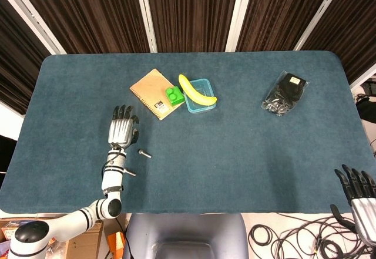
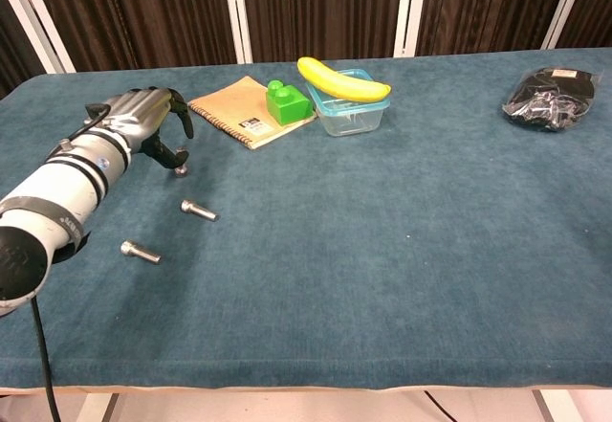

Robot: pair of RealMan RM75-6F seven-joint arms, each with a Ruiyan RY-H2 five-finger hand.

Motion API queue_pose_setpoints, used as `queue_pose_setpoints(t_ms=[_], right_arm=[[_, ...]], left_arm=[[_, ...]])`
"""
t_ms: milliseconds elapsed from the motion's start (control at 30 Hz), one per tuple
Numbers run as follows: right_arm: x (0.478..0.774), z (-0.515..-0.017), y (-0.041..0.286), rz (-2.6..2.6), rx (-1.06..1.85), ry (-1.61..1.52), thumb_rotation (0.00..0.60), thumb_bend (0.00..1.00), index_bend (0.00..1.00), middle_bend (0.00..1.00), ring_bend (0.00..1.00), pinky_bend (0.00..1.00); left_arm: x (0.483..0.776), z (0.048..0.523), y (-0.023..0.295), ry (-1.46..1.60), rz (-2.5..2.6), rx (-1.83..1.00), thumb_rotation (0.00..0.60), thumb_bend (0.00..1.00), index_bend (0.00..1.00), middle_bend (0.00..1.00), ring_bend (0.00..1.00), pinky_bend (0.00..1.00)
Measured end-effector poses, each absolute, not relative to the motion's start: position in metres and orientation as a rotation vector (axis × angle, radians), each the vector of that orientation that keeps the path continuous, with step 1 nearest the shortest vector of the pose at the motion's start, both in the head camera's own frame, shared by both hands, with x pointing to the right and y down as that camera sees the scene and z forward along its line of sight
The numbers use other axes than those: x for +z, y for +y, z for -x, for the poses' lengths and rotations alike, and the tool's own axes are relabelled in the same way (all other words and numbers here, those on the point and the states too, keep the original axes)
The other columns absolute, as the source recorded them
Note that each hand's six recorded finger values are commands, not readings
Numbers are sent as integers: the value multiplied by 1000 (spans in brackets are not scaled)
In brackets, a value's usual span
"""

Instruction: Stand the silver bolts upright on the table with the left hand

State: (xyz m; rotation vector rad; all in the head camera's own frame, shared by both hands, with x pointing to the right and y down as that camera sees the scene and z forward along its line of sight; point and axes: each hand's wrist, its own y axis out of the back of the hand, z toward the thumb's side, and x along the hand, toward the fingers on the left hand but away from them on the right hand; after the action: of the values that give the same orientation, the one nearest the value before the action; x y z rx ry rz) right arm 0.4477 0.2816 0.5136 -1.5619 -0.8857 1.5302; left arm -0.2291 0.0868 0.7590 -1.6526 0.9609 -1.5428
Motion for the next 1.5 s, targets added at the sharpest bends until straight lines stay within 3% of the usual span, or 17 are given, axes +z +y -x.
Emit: queue_pose_setpoints(t_ms=[633,1000,1500], right_arm=[[513,-449,281,1558,1531,-889,600,290,0,0,0,36],[516,-446,283,1564,1532,-873,600,289,0,0,0,36],[513,-447,284,1572,1524,-880,600,290,0,0,0,36]], left_arm=[[750,221,91,967,1687,-1484,600,362,419,107,26,0],[713,168,158,810,1952,-1268,600,362,433,70,0,0],[737,189,174,647,1775,-1357,600,364,446,55,0,0]])
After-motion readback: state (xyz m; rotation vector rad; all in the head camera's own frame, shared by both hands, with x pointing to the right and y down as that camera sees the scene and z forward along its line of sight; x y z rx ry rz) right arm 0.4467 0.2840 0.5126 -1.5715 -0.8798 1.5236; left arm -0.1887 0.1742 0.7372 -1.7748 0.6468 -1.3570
